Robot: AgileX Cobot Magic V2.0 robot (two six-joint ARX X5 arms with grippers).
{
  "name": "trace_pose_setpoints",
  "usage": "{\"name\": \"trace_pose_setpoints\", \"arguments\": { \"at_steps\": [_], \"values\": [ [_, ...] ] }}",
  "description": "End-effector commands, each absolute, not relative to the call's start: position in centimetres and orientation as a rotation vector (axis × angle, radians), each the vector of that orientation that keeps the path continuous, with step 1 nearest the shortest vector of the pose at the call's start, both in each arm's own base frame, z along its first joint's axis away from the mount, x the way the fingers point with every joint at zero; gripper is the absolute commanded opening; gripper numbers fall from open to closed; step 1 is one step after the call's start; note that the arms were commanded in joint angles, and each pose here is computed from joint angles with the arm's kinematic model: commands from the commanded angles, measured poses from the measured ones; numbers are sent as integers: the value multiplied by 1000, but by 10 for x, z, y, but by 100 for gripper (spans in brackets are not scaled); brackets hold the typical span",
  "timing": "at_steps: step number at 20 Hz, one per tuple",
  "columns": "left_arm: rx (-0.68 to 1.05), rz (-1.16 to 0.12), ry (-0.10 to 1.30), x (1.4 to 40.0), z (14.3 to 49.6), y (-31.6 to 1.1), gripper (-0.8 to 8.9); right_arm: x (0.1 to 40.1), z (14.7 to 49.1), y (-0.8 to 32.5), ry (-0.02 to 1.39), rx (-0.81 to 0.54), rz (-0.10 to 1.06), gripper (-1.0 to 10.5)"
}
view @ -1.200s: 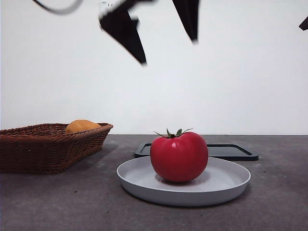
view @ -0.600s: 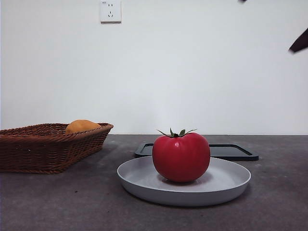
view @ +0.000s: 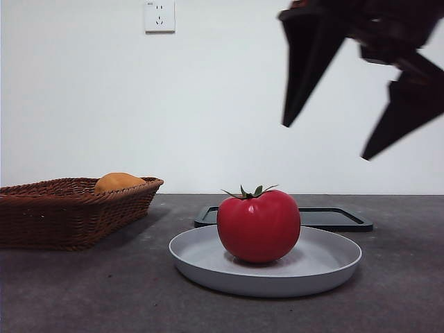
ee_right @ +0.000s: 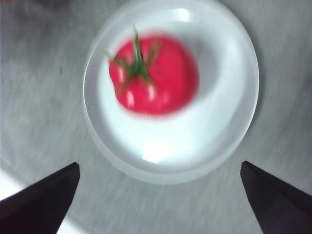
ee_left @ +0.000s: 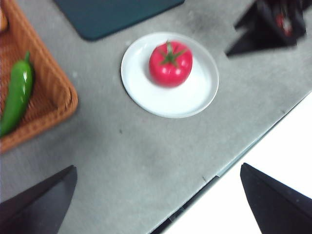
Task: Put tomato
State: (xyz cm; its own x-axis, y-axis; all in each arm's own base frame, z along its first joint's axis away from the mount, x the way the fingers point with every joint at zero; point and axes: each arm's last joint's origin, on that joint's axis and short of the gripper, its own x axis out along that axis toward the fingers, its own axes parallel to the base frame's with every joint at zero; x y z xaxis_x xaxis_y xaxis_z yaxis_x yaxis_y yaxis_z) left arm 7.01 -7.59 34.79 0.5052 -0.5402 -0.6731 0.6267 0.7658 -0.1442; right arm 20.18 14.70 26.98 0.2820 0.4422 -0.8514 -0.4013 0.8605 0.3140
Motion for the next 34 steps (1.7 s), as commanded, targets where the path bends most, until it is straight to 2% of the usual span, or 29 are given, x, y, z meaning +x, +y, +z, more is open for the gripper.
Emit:
{"name": "trace_pose_setpoints", "arguments": {
  "at_steps": [1,5,9,12,23,25,27,30,34],
  "values": [
    [104,-692,779,70,341,-76,675,217,279,164,1121,-9,580,598],
    [111,-690,791,70,335,-76,675,245,279,190,1154,-129,531,599],
    [106,-693,780,70,336,-77,675,264,261,214,1227,-197,528,602],
    [108,-694,779,70,336,-77,675,268,245,227,1265,-226,537,682],
    [99,-699,759,71,338,-78,675,275,198,246,1369,-304,505,706],
    [100,-699,760,71,338,-78,675,274,197,247,1374,-303,503,634],
    [99,-699,759,71,338,-78,675,274,197,247,1375,-297,498,463],
    [100,-701,752,72,338,-78,675,274,196,247,1378,-284,486,308],
    [93,-708,729,73,340,-79,675,278,204,246,1369,-277,485,301]
  ]
}}
